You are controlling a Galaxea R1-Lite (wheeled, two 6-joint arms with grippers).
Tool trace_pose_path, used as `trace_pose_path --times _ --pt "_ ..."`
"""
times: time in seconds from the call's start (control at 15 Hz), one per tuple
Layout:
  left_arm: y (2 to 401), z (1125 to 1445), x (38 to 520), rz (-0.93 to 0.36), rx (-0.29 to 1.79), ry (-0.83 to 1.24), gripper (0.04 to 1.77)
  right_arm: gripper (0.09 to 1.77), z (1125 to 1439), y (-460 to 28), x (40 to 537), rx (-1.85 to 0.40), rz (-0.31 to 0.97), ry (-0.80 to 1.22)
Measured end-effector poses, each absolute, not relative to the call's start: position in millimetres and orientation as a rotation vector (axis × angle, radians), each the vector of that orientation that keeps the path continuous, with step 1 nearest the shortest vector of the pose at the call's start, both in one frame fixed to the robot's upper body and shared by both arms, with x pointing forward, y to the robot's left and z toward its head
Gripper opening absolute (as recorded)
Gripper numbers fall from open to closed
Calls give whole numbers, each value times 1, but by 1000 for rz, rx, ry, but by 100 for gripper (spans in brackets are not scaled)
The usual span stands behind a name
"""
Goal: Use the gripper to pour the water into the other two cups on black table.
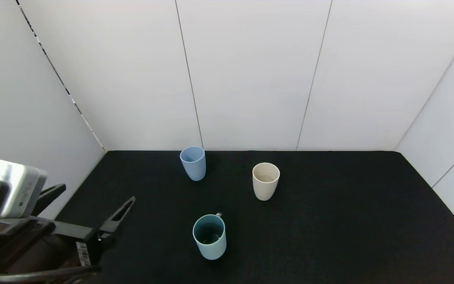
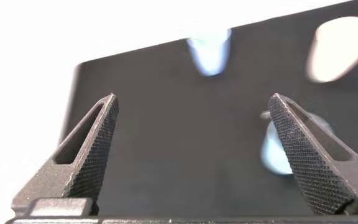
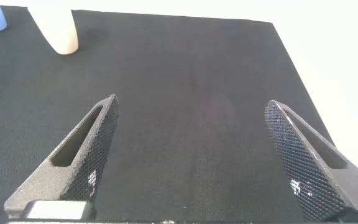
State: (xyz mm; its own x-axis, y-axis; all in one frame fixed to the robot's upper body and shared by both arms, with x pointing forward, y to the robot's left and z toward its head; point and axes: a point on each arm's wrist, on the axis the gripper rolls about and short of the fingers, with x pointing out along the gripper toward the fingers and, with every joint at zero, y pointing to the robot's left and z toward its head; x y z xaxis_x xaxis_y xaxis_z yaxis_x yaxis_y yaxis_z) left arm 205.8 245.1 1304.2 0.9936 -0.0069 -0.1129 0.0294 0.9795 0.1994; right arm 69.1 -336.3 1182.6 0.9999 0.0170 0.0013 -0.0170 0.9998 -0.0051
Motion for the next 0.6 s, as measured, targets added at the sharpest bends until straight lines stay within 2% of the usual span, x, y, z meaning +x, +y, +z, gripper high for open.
trace_pose_path --times 0.27,0.6 --pt "279 1307 198 15 198 143 172 171 1183 -336 69 -5 18 -1" --pt "320 1304 159 -41 158 191 172 171 1183 -336 69 -5 18 -1"
